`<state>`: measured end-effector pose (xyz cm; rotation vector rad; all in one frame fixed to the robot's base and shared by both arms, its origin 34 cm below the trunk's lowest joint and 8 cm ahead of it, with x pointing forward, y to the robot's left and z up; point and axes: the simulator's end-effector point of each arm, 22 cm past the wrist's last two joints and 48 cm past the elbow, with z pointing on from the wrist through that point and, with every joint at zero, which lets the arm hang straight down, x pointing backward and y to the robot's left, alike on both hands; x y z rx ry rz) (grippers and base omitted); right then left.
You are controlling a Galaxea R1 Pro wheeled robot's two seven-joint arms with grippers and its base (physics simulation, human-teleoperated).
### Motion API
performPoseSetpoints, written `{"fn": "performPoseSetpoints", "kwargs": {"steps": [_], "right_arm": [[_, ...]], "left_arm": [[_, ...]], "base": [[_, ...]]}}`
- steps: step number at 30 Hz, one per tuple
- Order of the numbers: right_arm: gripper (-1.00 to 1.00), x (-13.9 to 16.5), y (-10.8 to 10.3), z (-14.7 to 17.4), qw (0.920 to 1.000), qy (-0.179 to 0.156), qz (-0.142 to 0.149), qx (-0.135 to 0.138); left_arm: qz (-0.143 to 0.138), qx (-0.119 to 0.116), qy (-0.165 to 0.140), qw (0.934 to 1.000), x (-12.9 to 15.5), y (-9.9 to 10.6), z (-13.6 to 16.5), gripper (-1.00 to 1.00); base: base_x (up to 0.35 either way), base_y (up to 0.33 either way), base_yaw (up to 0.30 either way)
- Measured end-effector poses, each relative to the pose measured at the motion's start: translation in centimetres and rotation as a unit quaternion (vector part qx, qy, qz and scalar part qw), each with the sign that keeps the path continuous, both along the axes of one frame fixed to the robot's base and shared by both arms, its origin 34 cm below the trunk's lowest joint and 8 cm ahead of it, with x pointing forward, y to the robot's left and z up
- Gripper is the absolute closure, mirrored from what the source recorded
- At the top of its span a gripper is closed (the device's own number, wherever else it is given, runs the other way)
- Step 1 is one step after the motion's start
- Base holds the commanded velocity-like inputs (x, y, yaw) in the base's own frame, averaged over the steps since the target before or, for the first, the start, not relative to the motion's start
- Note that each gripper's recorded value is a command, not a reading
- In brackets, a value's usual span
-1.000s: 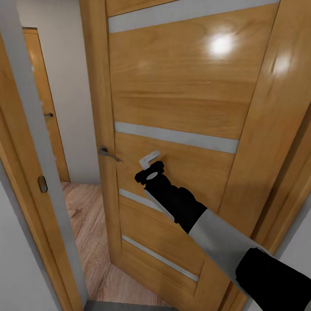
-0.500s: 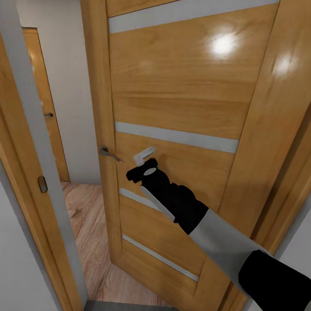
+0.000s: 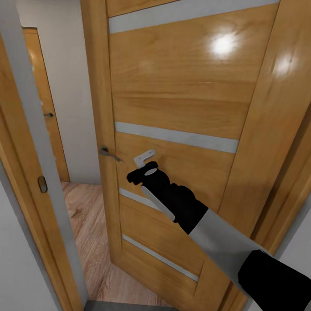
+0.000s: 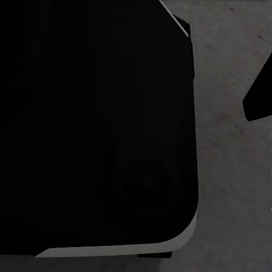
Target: Move the two storage containers from the living room to the garage. In the garage, place one container on the floor and stack the other container on top of it (either order is fine).
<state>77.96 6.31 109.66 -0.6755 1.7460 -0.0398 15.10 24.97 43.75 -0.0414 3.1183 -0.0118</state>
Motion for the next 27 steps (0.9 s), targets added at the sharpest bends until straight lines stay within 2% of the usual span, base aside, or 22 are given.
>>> {"fn": "performPoseSetpoints", "kwargs": {"steps": [21, 27], "right_arm": [[-1.0, 0.72, -0.66, -0.68, 0.9999, 0.001, -0.01, -0.001], [-1.0, 0.86, -0.88, -0.39, 0.9998, -0.01, -0.016, -0.005]], "left_arm": [[0.0, 0.001, 0.0, 1.0, 0.0, 0.04, 0.0, -1.0], [0.0, 0.0, 0.0, 1.0, -0.03, 0.01, 0.01, -1.0]], "base": [[0.0, 0.0, 0.0], [0.187, 0.0, 0.0]]}}
